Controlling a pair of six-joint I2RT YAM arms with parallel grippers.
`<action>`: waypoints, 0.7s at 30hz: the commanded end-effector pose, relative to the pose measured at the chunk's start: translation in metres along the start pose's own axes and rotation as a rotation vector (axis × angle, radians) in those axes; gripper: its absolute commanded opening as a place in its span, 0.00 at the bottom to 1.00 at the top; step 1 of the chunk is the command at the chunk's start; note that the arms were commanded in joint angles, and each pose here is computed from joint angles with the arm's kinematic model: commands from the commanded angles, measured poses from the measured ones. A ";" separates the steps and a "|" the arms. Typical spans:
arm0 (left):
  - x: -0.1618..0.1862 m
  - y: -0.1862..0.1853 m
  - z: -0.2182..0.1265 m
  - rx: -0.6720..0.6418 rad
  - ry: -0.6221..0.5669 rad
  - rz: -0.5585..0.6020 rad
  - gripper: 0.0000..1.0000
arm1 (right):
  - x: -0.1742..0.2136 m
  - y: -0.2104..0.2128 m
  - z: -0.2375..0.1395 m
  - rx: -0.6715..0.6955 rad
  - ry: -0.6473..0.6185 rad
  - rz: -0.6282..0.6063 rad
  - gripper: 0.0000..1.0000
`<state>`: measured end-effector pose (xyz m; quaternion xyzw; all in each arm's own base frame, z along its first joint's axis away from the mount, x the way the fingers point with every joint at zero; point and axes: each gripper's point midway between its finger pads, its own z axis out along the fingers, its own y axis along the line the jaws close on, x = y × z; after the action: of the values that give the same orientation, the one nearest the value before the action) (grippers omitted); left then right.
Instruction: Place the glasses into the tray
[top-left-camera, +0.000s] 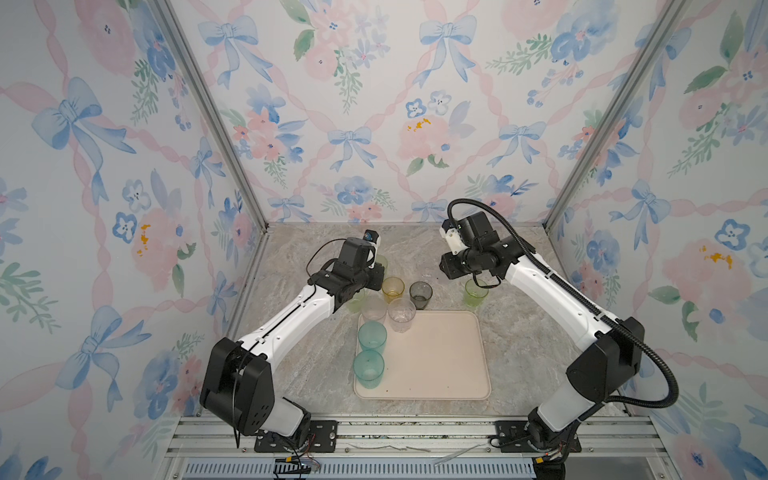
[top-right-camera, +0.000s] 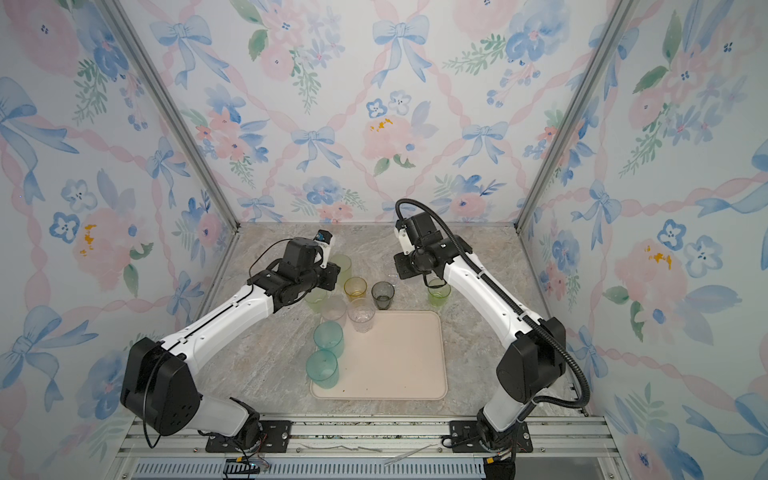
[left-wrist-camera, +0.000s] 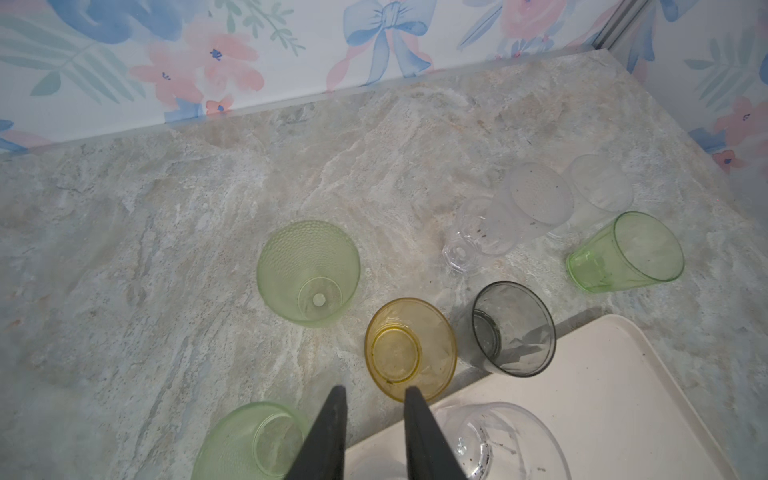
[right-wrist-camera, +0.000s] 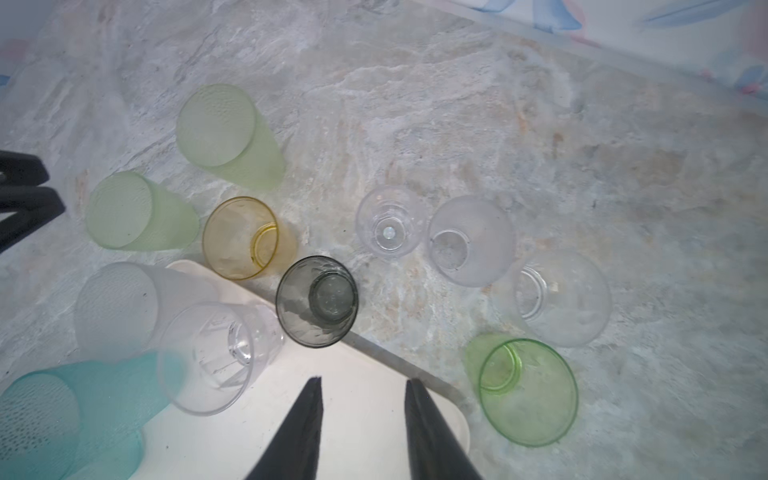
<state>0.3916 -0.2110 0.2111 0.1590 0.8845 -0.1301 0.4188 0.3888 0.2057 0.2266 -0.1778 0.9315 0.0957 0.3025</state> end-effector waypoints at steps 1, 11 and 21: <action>0.000 -0.015 0.010 0.031 0.041 0.051 0.26 | 0.001 -0.028 0.006 0.049 -0.004 0.058 0.35; 0.001 -0.018 0.036 0.022 0.074 0.013 0.26 | -0.008 -0.078 0.044 0.089 0.042 0.127 0.33; -0.005 -0.016 0.019 0.021 0.017 -0.008 0.26 | -0.018 -0.107 0.077 0.095 0.088 0.142 0.31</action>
<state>0.4054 -0.2380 0.1895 0.1714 0.8948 -0.1344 0.3898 0.4793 0.1351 0.1674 -0.0914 0.9572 0.0636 0.2673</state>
